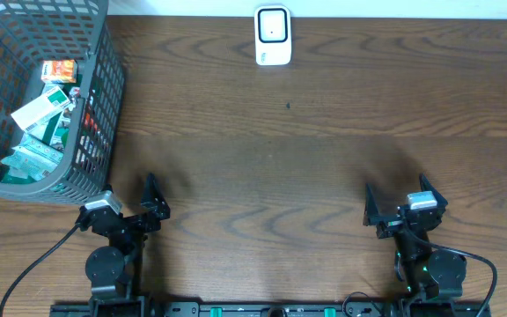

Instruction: Scan the item barcode

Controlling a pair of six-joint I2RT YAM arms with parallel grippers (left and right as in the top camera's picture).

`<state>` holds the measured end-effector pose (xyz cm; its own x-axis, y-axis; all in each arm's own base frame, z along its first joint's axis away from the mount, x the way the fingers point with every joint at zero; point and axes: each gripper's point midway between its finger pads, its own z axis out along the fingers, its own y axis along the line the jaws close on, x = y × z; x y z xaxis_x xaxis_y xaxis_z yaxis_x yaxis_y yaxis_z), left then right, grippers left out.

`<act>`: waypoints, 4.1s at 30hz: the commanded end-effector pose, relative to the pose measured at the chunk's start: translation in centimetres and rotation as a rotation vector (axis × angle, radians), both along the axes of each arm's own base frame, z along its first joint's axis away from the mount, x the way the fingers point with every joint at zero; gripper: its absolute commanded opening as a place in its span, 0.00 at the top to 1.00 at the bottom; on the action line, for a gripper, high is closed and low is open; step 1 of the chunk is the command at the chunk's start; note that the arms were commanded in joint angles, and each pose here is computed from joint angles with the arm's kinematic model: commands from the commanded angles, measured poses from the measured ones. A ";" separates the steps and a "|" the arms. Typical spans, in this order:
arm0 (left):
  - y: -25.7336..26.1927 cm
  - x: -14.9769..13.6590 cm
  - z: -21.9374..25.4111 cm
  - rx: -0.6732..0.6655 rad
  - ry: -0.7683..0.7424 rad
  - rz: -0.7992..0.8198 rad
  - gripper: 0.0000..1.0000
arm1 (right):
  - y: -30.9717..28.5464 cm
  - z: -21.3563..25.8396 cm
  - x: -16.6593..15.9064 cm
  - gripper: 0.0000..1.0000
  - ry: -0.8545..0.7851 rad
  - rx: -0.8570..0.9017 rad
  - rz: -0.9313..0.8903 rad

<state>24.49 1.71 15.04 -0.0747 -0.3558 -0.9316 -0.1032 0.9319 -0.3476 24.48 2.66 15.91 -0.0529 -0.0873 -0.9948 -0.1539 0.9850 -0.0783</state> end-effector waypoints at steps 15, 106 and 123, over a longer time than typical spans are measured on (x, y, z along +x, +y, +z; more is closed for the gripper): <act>0.2 -0.2 -1.4 0.009 0.051 0.014 0.04 | 0.0 -0.2 0.0 0.01 0.007 0.004 -0.001; 0.2 -0.2 -1.4 0.009 0.051 0.014 0.03 | 0.0 -0.2 0.0 0.01 0.007 0.004 -0.001; 0.2 -0.2 -1.4 0.009 0.051 0.014 0.04 | 0.0 -0.2 0.0 0.01 0.006 0.004 -0.001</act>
<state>24.48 1.74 15.04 -0.0740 -0.3557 -0.9317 -0.1050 0.9318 -0.3474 24.48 2.66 15.91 -0.0529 -0.0873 -0.9948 -0.1539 0.9850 -0.0783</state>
